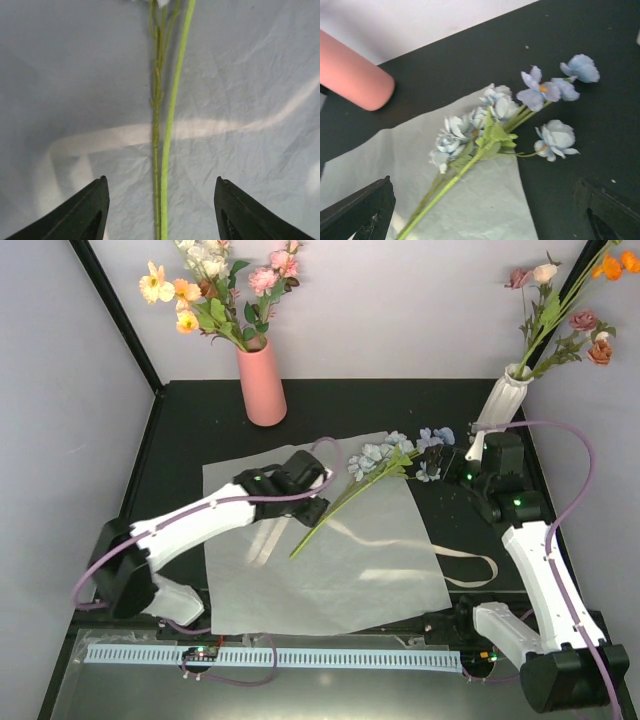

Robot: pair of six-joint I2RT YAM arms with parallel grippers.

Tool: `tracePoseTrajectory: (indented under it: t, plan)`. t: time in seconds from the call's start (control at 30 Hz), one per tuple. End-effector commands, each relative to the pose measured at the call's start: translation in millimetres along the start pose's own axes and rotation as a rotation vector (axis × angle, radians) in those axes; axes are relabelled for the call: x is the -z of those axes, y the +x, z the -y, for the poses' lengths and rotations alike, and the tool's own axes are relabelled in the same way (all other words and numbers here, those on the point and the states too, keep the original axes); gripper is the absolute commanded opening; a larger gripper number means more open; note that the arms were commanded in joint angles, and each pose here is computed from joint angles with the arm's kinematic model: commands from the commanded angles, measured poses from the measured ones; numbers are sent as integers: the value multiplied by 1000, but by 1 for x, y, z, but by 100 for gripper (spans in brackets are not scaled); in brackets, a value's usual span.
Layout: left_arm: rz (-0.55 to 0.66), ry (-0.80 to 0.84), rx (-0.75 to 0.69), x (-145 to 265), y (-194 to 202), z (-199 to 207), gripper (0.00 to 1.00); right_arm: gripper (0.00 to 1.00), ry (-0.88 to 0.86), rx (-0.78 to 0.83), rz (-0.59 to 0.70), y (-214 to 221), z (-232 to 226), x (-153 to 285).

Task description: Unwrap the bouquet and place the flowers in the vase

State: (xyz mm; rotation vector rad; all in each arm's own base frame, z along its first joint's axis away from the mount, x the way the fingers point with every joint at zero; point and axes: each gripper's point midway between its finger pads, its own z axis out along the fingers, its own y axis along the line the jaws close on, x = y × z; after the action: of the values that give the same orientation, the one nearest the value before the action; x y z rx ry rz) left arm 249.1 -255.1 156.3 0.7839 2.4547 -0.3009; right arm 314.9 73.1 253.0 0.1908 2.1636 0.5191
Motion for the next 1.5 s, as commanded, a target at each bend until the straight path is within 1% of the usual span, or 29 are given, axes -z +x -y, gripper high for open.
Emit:
tracePoseTrajectory:
  t: [0.0,0.1,0.17,0.3,0.37,0.63,0.7,0.77,0.83,0.9,1.0,1.1,1.3,1.4,1.47]
  plan:
    - [-142,-44,-116,-26,5,9,57,98,104,30,75,-3,19,10]
    - [-206,-66,-184,-48,3,15,48,98,131,25,70,4,26,13]
    - [-257,-100,-221,-62,4,12,42,98,123,24,63,8,26,14]
    - [-330,-143,-267,-86,8,9,36,98,105,23,38,17,25,11]
    - [-345,-146,-275,-93,9,10,33,98,100,23,28,20,25,10]
    - [-376,-158,-286,-115,18,11,30,98,90,25,10,23,24,5]
    - [-384,-161,-289,-120,21,10,28,98,90,26,7,24,25,4]
    - [-381,-163,-289,-125,22,11,23,98,88,27,5,25,25,4]
    - [-380,-170,-290,-129,24,9,22,98,89,27,4,26,25,4]
    - [-385,-176,-290,-131,26,8,17,98,89,29,5,26,25,5]
    - [-384,-168,-288,-133,27,11,15,98,89,31,5,26,25,5]
    - [-381,-168,-290,-134,29,12,14,98,87,31,3,26,25,4]
    - [-393,-181,-297,-138,34,12,18,98,79,29,-2,26,23,2]
    - [-393,-185,-300,-138,35,11,16,98,79,28,-1,26,23,2]
    - [-390,-185,-299,-138,35,12,12,98,78,30,-4,26,23,2]
